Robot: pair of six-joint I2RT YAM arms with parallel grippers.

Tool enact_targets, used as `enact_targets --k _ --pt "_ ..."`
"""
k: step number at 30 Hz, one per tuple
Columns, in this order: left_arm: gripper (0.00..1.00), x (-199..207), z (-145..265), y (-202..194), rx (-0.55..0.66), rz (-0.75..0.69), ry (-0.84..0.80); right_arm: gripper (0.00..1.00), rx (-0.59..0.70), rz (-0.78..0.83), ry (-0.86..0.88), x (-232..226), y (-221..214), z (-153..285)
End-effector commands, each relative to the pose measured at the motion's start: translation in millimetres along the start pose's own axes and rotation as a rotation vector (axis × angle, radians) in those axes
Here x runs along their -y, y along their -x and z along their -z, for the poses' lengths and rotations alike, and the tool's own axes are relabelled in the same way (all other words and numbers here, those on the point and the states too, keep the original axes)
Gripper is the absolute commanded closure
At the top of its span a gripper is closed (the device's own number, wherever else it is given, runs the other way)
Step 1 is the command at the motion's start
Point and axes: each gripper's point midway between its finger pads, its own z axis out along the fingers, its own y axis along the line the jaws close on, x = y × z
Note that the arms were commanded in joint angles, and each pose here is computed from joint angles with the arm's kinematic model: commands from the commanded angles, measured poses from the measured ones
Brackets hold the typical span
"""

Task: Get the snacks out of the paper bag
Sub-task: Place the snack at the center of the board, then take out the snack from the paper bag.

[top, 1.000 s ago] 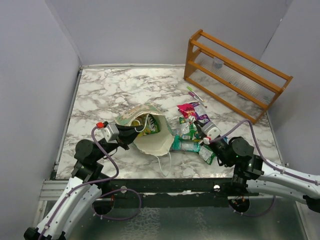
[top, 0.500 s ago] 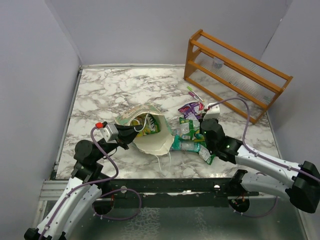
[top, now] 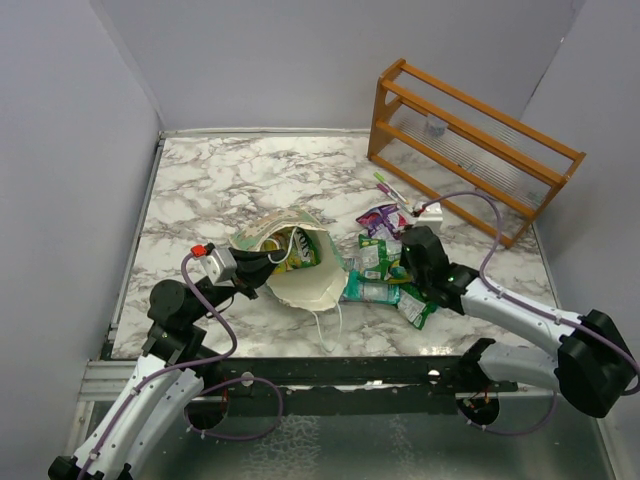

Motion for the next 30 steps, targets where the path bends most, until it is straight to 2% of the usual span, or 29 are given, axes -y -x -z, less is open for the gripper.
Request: enact_targets --k 1,4,7,10,12,18,20,22,30 --pt "1.0 1.3 -0.3 9.1 0.027 -0.006 -0.005 0.67 0.003 -0.019 0.091 -10.7 8.3 9.6" --pt "1.0 8.5 -1.1 10.5 0.04 -0.005 -0.048 0.47 0.076 0.034 0.205 -23.3 28.8 21.8" --pt "1.0 24.6 -1.0 11.7 0.056 0.012 -0.141 0.35 0.168 0.164 0.335 -37.5 48.2 35.8" --pt "1.0 39.3 -0.3 12.6 0.07 0.037 -0.229 0.31 0.278 0.33 0.508 -57.9 61.2 56.0" --pt "1.0 45.5 -0.1 11.6 0.069 0.048 -0.27 0.3 0.348 0.376 0.648 -75.9 69.0 76.1" --pt "1.0 47.8 -1.6 9.2 0.06 0.063 -0.293 0.26 0.677 0.615 1.288 -137.4 56.0 180.0" --pt "1.0 46.9 -1.7 8.7 0.059 0.062 -0.288 0.25 0.789 0.663 1.35 -143.3 51.7 198.1" --pt "1.0 47.3 -1.4 8.5 0.056 0.064 -0.289 0.25 0.834 0.732 1.388 -152.2 43.6 204.7" --pt "1.0 43.3 -1.3 9.2 0.057 0.054 -0.263 0.24 0.747 1.042 1.278 -216.7 15.5 186.9"
